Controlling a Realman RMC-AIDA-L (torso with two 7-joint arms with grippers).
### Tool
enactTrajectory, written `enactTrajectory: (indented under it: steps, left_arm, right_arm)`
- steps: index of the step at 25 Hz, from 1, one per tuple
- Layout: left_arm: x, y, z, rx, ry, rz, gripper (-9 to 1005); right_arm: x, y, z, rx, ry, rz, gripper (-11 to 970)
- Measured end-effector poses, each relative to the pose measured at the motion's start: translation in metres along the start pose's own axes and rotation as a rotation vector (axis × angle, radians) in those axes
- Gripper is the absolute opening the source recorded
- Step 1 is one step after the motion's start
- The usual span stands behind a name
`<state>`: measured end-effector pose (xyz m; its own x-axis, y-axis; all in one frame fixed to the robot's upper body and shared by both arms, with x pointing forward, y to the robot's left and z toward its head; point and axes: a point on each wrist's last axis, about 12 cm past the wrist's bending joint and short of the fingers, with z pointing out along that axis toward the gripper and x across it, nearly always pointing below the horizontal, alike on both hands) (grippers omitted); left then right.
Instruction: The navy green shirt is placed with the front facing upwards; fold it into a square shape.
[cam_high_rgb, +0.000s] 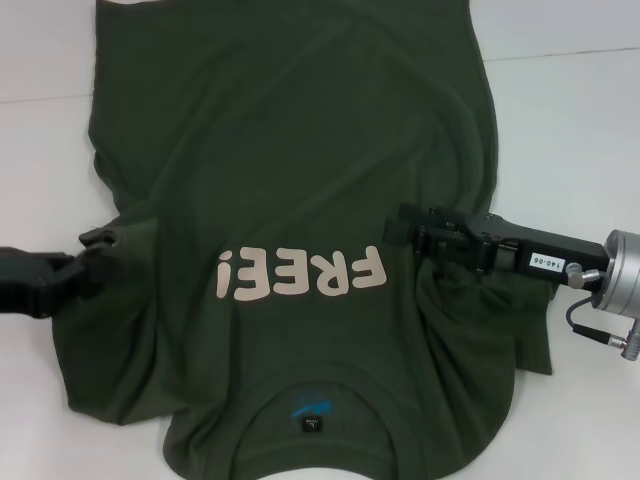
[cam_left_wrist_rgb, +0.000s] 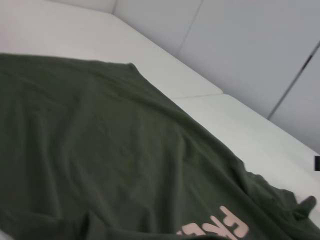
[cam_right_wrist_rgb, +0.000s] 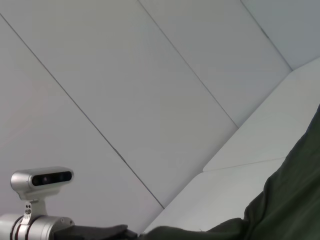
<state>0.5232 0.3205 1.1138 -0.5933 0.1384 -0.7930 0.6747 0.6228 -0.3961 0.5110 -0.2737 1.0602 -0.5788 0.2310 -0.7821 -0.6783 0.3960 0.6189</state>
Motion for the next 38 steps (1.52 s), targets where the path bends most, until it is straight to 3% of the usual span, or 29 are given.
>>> enactTrajectory:
  steps: [12,22,30,38]
  left_arm:
    - [0.015,-0.015,0.043,0.149,0.043,-0.085,97]
    - [0.022,-0.02,0.066,0.202,0.053,-0.136,117]
    - [0.027,-0.025,0.08,0.235,0.079,-0.144,132]
    - [0.027,-0.033,0.092,0.267,0.147,-0.087,148]
  right_arm:
    - [-0.002,0.0,0.003,-0.006,0.001,-0.008,760]
    - [0.001,0.001,0.004,-0.009,0.001,0.001,760]
    - [0.002,0.001,0.004,-0.011,0.005,0.002,760]
    - [0.001,0.0,0.006,-0.003,0.006,0.001,761]
